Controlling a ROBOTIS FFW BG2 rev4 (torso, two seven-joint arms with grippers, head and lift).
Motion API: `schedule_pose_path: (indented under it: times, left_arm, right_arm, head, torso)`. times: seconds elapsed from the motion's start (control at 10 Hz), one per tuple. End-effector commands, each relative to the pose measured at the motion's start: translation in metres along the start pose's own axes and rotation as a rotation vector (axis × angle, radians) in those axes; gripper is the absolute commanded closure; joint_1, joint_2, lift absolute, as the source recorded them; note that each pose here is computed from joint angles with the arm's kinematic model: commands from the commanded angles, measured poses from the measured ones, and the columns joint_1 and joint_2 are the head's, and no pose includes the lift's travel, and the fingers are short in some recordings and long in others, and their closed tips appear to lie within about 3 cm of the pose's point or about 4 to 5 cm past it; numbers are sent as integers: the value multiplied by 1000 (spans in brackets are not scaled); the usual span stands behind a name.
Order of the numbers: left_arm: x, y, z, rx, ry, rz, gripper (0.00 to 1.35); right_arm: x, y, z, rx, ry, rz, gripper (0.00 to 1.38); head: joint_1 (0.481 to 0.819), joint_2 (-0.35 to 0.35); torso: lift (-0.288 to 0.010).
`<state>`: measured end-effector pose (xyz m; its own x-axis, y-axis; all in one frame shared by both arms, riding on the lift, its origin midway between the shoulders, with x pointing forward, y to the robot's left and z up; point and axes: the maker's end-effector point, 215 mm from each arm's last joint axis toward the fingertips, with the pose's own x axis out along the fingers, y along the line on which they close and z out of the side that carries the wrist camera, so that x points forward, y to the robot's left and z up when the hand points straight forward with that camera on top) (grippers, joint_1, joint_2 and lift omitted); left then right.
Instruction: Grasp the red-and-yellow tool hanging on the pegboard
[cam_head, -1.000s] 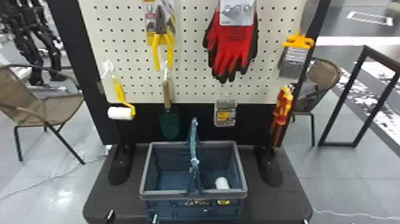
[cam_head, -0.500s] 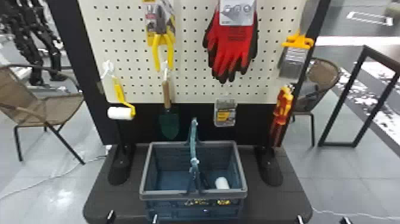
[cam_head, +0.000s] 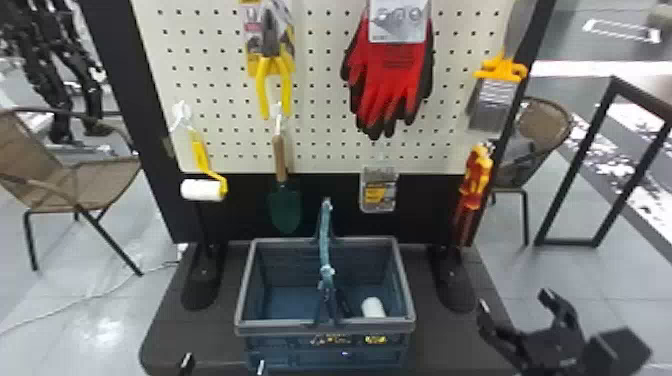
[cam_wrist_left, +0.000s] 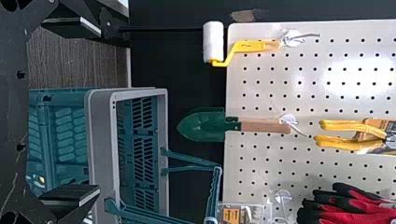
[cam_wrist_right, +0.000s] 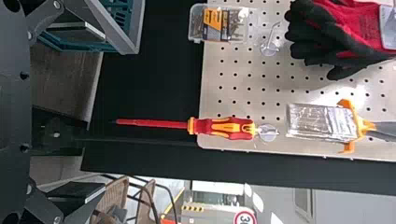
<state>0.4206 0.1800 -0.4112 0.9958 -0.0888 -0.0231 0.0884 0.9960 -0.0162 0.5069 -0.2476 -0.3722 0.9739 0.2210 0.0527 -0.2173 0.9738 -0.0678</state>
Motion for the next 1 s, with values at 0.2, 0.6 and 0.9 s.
schedule_pose_path:
  times: [0.2,0.6,0.9]
  left_arm:
    - [2,-1,0,-1,0,0,127]
    - [7,-6,1,-5,-3,-7,125]
    - [12,-11,2,-8,-7,-23,125]
  right_arm:
    - [66,-15,20,15,26,79,165]
    - [118,-21,42,40,34,143,165]
    - [143,-20,49,56,53,192,165]
  head:
    - [549,0]
    - [549,0]
    - [549,0]
  torso:
    - [-100]
    - [-100]
    - [-100]
